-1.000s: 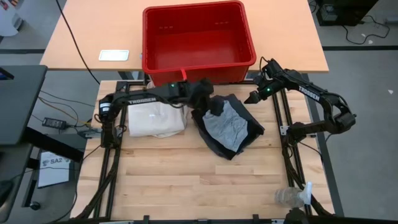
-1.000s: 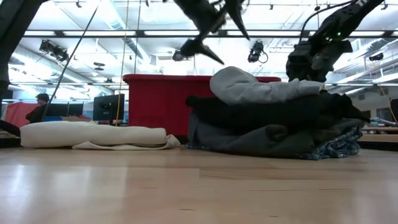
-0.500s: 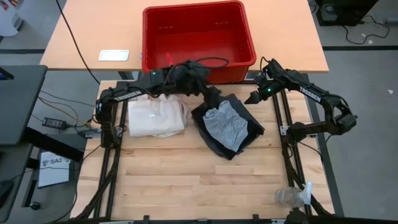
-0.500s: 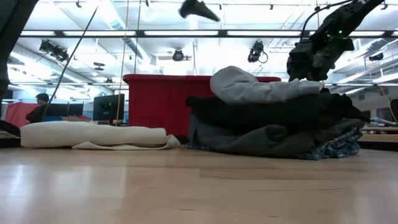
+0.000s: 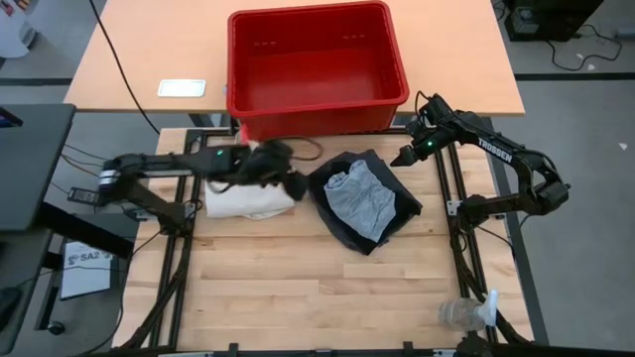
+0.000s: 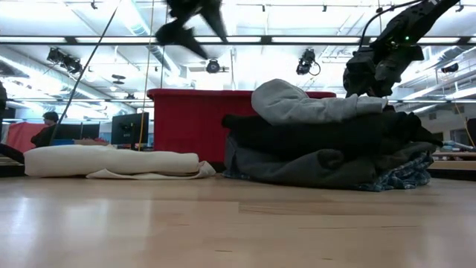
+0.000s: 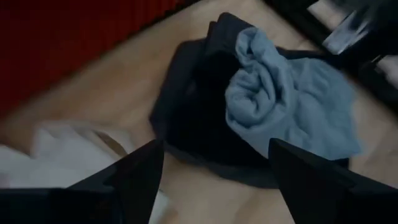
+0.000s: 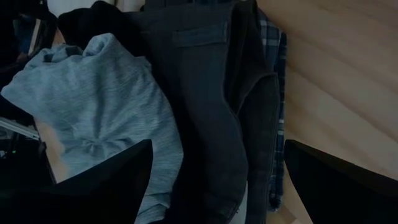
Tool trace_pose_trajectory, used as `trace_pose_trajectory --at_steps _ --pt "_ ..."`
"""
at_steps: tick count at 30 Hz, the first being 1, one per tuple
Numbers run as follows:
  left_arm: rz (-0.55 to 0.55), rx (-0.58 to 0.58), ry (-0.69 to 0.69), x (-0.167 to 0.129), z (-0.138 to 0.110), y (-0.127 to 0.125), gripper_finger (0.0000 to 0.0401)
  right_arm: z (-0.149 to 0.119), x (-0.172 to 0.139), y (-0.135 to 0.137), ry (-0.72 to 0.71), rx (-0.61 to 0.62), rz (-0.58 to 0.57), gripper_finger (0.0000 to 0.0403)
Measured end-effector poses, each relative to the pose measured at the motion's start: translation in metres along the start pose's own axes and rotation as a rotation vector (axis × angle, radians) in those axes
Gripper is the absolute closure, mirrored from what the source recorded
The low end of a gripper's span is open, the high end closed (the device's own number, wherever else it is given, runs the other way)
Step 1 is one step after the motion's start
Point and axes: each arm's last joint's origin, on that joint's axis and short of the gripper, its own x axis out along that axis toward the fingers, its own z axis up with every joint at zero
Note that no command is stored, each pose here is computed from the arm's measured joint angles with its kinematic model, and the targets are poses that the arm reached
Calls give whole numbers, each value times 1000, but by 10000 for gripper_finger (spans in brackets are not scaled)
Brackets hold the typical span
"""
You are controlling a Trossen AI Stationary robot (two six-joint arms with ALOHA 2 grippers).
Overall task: Fold laundry
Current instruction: Put the folded clothes into the red bin
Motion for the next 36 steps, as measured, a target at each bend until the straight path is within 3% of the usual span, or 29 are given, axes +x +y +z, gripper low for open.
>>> trace_pose_trajectory --at_steps 5,8,13,15,21,29,36 --pt "-114 -266 -54 9 -55 29 110 0 0 0 -2 -4 14 35" --pt "-235 -471 -101 17 -85 38 110 0 0 2 0 -5 57 35" --pt "-444 -649 -103 53 -136 29 96 -2 2 7 25 0 117 35" --pt "-518 -653 -122 61 -142 18 82 -3 4 9 43 1 118 35" --pt "-459 -532 -95 94 -157 -2 38 -9 8 15 101 1 119 35" --pt "-411 -598 -46 120 -166 -12 3 -15 10 17 161 21 95 32" --pt "-405 -627 -87 151 -170 -5 1 -14 10 12 151 -116 -33 23"
